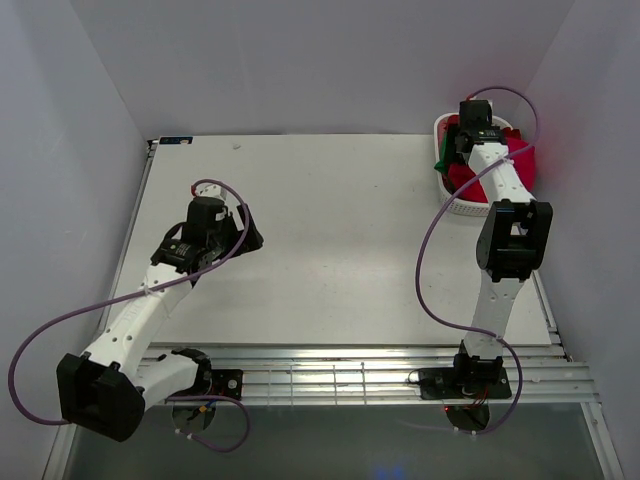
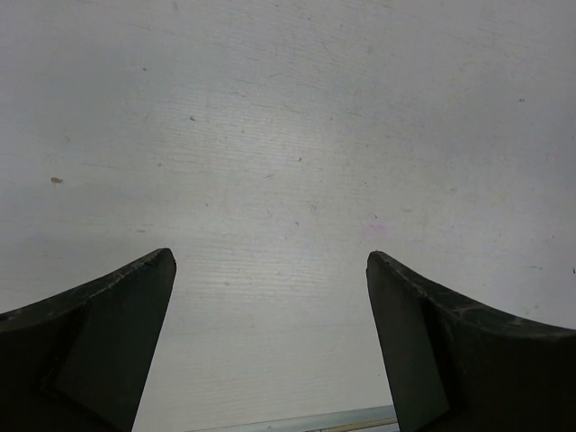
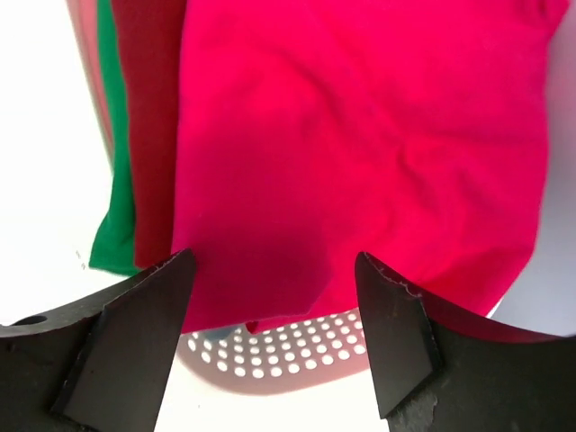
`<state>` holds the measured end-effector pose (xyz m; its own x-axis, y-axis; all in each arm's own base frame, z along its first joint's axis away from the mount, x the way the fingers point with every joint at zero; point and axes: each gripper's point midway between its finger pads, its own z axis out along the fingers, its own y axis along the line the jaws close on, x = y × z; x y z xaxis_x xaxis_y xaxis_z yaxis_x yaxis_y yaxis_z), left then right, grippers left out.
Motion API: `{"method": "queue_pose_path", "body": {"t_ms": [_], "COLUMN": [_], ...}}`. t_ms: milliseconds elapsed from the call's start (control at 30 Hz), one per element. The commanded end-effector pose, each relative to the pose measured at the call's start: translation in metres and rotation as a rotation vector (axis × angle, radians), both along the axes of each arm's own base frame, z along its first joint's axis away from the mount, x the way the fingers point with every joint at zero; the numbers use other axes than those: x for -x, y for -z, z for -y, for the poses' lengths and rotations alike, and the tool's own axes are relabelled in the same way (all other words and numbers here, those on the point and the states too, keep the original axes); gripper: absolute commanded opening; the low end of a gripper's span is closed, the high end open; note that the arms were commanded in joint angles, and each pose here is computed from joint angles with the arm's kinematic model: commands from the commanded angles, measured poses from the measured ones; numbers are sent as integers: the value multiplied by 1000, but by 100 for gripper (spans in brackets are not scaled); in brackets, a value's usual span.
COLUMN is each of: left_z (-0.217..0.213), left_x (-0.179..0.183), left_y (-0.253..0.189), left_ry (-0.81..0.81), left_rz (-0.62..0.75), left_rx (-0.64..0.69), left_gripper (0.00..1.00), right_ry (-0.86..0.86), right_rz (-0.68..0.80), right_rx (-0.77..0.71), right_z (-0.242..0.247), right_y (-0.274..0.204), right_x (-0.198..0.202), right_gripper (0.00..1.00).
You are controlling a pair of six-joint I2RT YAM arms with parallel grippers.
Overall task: Fold and stack the t-shirts
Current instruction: Grab crumpled tshirt from bin with the right arm
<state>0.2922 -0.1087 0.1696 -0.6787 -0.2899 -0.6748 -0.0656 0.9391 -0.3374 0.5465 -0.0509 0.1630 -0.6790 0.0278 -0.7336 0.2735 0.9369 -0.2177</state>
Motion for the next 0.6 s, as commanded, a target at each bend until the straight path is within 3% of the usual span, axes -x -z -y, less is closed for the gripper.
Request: {"method": "queue_pose_path", "body": {"t_ms": [0, 33, 100, 133, 167, 267, 567], "left_z": [-7, -7, -8, -8, -9, -10, -14], "left_x": [3, 3, 0, -1, -2, -4, 0], "left_y": [5, 5, 2, 3, 2, 2, 3], "left_ry": [-21, -21, -24, -24, -24, -26, -36], "left_rz": [-18, -19, -10, -12, -11, -7, -3], "left_rx": [-28, -31, -39, -44, -49, -62, -66], "left_gripper": [98, 98, 98, 98, 98, 98, 98], "right_ry": [-39, -47, -51, -53, -55, -64, -101], "right_rz": [-6, -20, -44, -47, -48, -45, 38], "right_rx": [-43, -53, -54, -55, -58, -71, -86], "right_z": [-9, -11, -12, -11, -12, -13, -18], "right_y": [6, 12, 21, 22, 22, 20, -25], "right_x": [0, 2, 4, 4, 3, 1, 3], "right_gripper": [77, 74, 59, 50, 31, 8, 9]}}
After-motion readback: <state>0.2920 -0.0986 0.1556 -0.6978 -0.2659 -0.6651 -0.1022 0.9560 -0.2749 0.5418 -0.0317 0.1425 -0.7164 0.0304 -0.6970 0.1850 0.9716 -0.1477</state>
